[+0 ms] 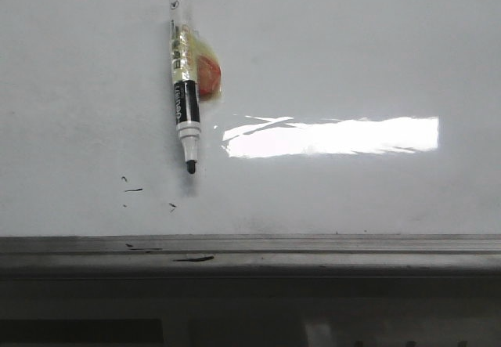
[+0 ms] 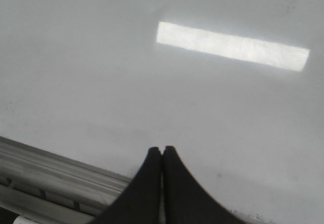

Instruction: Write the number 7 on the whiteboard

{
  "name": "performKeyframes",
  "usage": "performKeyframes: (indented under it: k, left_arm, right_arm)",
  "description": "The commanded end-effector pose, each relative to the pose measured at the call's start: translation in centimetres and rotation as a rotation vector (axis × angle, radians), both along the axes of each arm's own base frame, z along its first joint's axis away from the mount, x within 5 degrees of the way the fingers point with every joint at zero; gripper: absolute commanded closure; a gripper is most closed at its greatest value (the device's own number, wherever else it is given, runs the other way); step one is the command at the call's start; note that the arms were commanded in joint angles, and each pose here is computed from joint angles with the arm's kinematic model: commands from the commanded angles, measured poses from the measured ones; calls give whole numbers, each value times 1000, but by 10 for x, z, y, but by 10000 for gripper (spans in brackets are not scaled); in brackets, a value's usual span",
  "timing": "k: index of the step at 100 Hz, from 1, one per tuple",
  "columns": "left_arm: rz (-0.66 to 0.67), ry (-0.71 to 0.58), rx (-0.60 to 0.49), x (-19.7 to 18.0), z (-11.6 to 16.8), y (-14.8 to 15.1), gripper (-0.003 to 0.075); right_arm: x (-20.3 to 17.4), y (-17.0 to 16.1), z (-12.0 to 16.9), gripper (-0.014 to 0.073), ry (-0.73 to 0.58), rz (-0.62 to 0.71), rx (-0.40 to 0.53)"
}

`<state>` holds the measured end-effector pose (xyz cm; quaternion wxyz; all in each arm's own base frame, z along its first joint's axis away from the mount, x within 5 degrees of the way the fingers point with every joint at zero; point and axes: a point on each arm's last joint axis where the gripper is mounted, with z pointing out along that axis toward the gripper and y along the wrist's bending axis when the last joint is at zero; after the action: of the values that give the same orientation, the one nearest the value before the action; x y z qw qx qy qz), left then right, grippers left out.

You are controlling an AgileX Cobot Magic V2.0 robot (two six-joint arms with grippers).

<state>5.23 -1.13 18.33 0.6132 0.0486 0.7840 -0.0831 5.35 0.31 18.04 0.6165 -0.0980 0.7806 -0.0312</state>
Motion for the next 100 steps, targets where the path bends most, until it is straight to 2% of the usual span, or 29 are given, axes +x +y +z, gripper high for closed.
performKeyframes:
  k: [1, 13, 23, 28, 55, 60, 62, 63, 70, 77, 83, 93, 100]
  left_arm:
    - [9, -60, -25, 0, -1, 0, 741]
    - [9, -60, -25, 0, -1, 0, 741]
    - [9, -60, -25, 0, -1, 0, 741]
    - [9, -60, -25, 0, -1, 0, 741]
    - [9, -60, -25, 0, -1, 0, 741]
    - [9, -60, -25, 0, -1, 0, 741]
    - [9, -60, -25, 0, -1, 0, 741]
    - [9, -60, -25, 0, -1, 0, 741]
    - [9, -63, -23, 0, 0, 0, 741]
    - [10, -81, -40, 0, 1, 0, 741]
    - [10, -108, -148, 1, 6, -1, 741]
    - [15, -89, -560, 0, 13, -5, 741]
    - [16, -55, -741, 0, 15, -7, 741]
  right_arm:
    - [0, 0, -2, 639, -27, 4, -19]
    - [0, 0, 0, 639, -44, 4, -35]
    - [1, -2, 7, 639, -129, 6, -168]
    - [2, -2, 11, 639, -181, 14, -202]
    - [-3, 7, 43, 639, -547, 79, -161]
    - [-4, 7, 47, 639, -586, 77, -71]
    - [-4, 7, 49, 639, -598, 76, -2]
    - [-5, 6, 50, 639, -598, 73, 65]
    - [-5, 2, 52, 639, -595, 54, 369]
    - [-4, -2, 50, 639, -562, 14, 568]
    - [-3, -3, 48, 639, -522, -4, 645]
    - [-3, -3, 49, 639, -499, -9, 680]
    - [-4, -2, 53, 639, -459, -4, 722]
